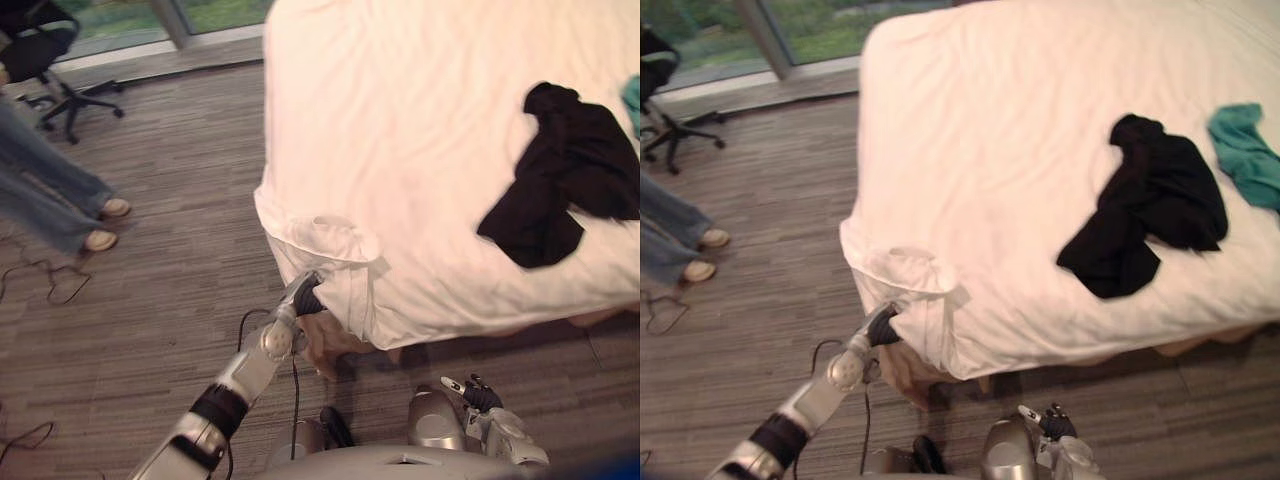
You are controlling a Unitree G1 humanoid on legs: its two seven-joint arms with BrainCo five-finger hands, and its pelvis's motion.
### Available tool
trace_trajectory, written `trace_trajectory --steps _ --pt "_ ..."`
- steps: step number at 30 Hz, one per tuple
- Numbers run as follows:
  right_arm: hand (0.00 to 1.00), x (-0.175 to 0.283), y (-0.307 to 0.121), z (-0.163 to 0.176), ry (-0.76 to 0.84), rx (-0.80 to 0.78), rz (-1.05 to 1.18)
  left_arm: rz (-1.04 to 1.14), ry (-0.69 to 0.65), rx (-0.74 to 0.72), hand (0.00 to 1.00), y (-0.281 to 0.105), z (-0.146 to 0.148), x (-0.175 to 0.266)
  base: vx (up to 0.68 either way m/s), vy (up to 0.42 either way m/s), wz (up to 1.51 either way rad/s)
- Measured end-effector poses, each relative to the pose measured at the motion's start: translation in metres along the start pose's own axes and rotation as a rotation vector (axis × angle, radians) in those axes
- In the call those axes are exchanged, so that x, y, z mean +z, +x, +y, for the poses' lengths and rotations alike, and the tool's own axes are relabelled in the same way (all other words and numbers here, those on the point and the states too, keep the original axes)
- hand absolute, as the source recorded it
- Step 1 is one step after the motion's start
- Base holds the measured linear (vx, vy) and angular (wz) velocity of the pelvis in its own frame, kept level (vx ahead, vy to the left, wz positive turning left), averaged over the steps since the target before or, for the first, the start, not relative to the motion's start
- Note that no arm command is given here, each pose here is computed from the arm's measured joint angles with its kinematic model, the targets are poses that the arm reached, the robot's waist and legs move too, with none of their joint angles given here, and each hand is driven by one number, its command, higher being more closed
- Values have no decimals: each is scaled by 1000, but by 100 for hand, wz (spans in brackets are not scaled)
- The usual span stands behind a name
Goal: Tidy the bed and pick cloth on bed and put in laundry
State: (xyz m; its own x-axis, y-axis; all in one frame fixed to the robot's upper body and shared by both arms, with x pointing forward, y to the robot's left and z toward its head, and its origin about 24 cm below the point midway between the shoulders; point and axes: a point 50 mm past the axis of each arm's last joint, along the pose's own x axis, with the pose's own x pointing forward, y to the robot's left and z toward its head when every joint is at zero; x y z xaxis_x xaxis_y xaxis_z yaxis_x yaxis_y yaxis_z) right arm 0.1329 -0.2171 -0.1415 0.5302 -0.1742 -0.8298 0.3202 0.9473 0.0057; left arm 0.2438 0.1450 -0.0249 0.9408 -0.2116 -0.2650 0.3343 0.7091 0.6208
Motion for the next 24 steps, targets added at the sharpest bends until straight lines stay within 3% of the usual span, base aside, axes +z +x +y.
trace_trajectory --steps 1,5,11,12,15,17,19,20,22,24 --pt "0 2 0 1 -9 7 -7 18 -54 15 0 -8 0 -6 23 -50 51" --pt "0 4 0 4 -9 34 -9 98 -282 97 0 -23 -7 -19 11 -46 38" --pt "0 -16 -6 -7 27 37 42 459 -707 274 0 -43 -31 -76 11 -52 18" --pt "0 -28 -9 -11 47 33 74 592 -803 334 0 -57 -39 -98 38 -37 29" --pt "0 -42 -12 -16 82 19 106 993 -884 384 0 -118 -67 -150 45 -29 14" --pt "0 -57 -17 -21 125 3 143 1311 -894 334 0 -184 -98 -173 87 -43 19" --pt "0 -65 -19 -20 161 -3 152 1514 -805 149 0 -242 -125 -175 56 -23 25" --pt "0 -65 -19 -19 160 -1 149 1549 -795 97 0 -253 -132 -173 13 1 16" --pt "0 -55 -15 -11 148 41 113 1604 -810 -140 0 -278 -157 -160 0 0 0" --pt "0 -51 -13 -8 117 67 107 1582 -843 -175 0 -276 -168 -153 -66 -4 -5"
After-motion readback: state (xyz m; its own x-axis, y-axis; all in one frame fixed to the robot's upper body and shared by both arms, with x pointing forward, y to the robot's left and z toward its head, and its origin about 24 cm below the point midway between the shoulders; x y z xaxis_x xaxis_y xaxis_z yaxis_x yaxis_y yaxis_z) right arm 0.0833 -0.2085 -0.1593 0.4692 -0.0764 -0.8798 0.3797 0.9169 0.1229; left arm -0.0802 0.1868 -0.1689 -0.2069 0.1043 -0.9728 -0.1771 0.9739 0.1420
